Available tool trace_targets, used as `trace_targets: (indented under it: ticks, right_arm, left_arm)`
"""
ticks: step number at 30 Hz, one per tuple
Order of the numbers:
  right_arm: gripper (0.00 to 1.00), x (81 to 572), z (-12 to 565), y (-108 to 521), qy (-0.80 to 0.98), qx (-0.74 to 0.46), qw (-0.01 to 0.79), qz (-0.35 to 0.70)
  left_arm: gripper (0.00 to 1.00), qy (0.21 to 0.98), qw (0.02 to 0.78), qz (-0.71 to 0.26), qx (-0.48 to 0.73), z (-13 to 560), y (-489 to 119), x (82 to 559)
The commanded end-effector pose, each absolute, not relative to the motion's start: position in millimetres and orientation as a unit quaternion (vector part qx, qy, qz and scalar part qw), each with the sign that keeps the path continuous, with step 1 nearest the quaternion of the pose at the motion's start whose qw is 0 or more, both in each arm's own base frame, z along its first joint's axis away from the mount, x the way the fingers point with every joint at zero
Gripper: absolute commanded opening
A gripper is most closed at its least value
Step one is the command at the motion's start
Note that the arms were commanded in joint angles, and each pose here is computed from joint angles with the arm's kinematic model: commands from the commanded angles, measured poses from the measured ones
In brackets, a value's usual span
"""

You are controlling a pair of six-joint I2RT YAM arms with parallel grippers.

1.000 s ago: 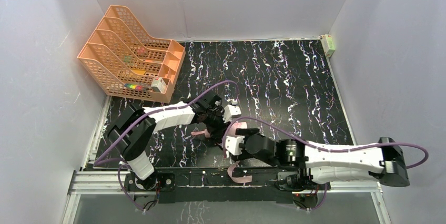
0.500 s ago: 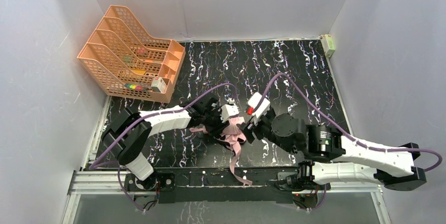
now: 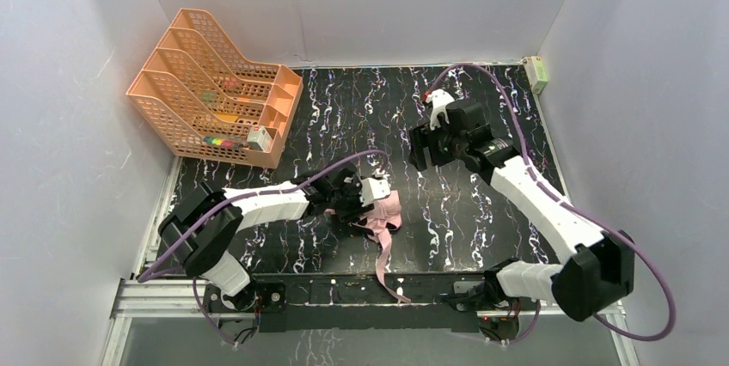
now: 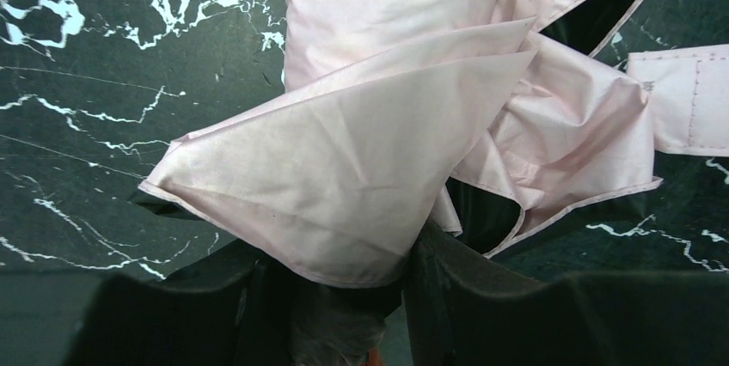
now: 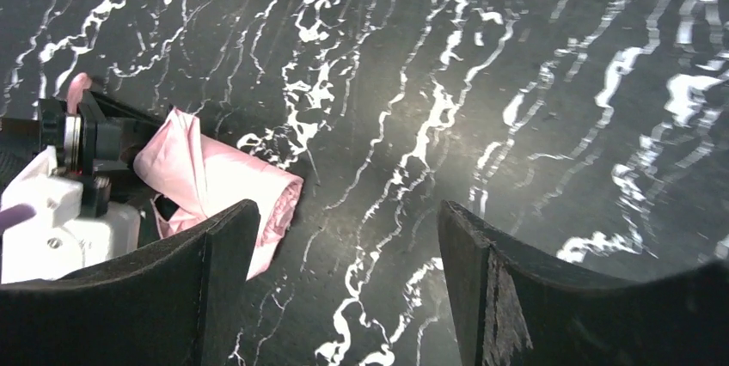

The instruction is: Put away the umbrella

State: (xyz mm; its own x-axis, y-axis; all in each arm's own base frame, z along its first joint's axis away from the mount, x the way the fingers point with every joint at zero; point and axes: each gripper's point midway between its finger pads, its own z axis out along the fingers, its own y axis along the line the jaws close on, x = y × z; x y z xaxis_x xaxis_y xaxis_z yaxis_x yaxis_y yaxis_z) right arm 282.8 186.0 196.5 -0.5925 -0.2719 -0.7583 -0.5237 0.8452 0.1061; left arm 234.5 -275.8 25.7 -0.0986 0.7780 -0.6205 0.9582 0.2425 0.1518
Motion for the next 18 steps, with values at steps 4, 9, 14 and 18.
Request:
trace_targets:
  ticks: [4,9,14,18]
  right_arm:
    - [0.87,275,168,244,0.821,-0.307,0.344,0.337]
    - [0.91,270,142,253,0.806,-0.346,0.318,0.359]
    - [0.98,261,132,264,0.781,-0.391,0.287,0.394]
    - [0.99,265,127,270,0.768,-0.415,0.289,0.394]
  left_arm:
    - [0.0,0.695,0.334,-0.055,0.634,16,-247,248]
    - [0.0,0.673,0.368,-0.034,0.641,18,-252,262]
    - [0.0,0.652,0.392,-0.012,0.649,18,-250,269]
    - [0.0,0.619,0.406,-0.03,0.671,19,-258,263]
